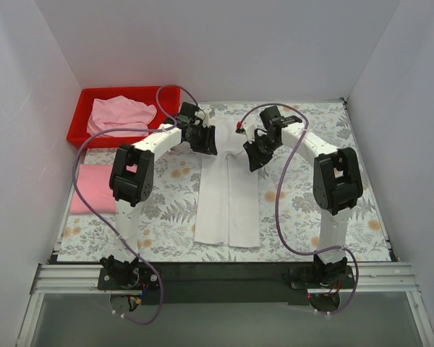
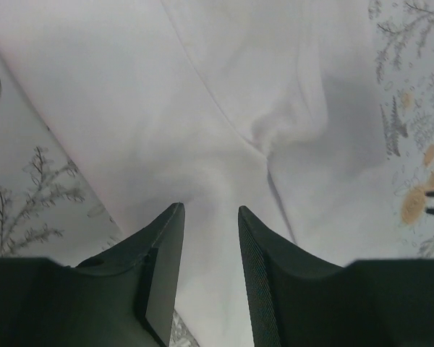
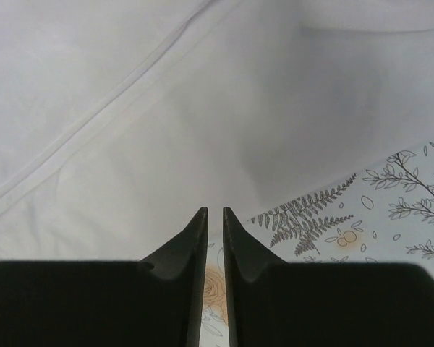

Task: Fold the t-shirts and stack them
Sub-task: Fold the tshirt

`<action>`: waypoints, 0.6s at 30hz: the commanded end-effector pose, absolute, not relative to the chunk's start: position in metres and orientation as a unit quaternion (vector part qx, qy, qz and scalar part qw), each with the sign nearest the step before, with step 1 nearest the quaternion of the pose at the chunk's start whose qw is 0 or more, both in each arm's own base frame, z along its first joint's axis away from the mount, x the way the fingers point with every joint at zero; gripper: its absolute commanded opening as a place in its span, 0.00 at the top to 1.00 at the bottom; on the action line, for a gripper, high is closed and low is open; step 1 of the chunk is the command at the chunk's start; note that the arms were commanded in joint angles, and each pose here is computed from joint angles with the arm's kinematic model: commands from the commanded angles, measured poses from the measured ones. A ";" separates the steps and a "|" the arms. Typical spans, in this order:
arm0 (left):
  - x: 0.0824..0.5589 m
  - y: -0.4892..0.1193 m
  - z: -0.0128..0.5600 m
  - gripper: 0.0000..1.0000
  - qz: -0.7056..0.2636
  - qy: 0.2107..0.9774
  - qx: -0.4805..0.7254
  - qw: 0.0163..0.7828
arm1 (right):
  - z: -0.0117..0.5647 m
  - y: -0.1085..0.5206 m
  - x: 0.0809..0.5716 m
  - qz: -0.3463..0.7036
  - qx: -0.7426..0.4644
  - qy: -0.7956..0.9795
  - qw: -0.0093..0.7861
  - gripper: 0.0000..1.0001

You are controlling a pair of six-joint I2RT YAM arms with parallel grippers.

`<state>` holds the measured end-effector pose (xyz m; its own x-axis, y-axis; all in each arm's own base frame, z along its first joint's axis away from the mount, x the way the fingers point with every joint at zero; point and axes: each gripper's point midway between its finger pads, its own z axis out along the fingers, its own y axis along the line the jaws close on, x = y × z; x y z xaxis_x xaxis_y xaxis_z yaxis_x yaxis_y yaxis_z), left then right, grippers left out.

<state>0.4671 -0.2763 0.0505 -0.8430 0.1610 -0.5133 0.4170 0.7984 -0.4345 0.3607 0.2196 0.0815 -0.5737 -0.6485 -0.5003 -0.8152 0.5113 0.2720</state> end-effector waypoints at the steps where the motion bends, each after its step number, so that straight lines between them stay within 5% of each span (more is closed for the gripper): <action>1: 0.443 -0.282 0.119 0.65 -0.306 0.891 0.190 0.275 | 0.083 0.229 0.378 0.236 -0.404 0.864 0.188 0.81; 7: 0.415 -0.272 0.086 0.66 -0.300 0.906 0.185 0.233 | 0.061 0.229 0.388 0.226 -0.390 0.874 0.182 0.83; 18: 0.432 -0.260 0.025 0.69 -0.259 0.930 0.157 0.209 | 0.020 0.215 0.410 0.171 -0.362 0.897 0.188 0.91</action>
<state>0.4154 -0.2647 0.0262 -0.8789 0.1942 -0.4356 0.3997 0.7983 -0.4505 0.3882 0.2179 0.0238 -0.6707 -0.6060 -0.4277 -0.7303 0.6403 0.2380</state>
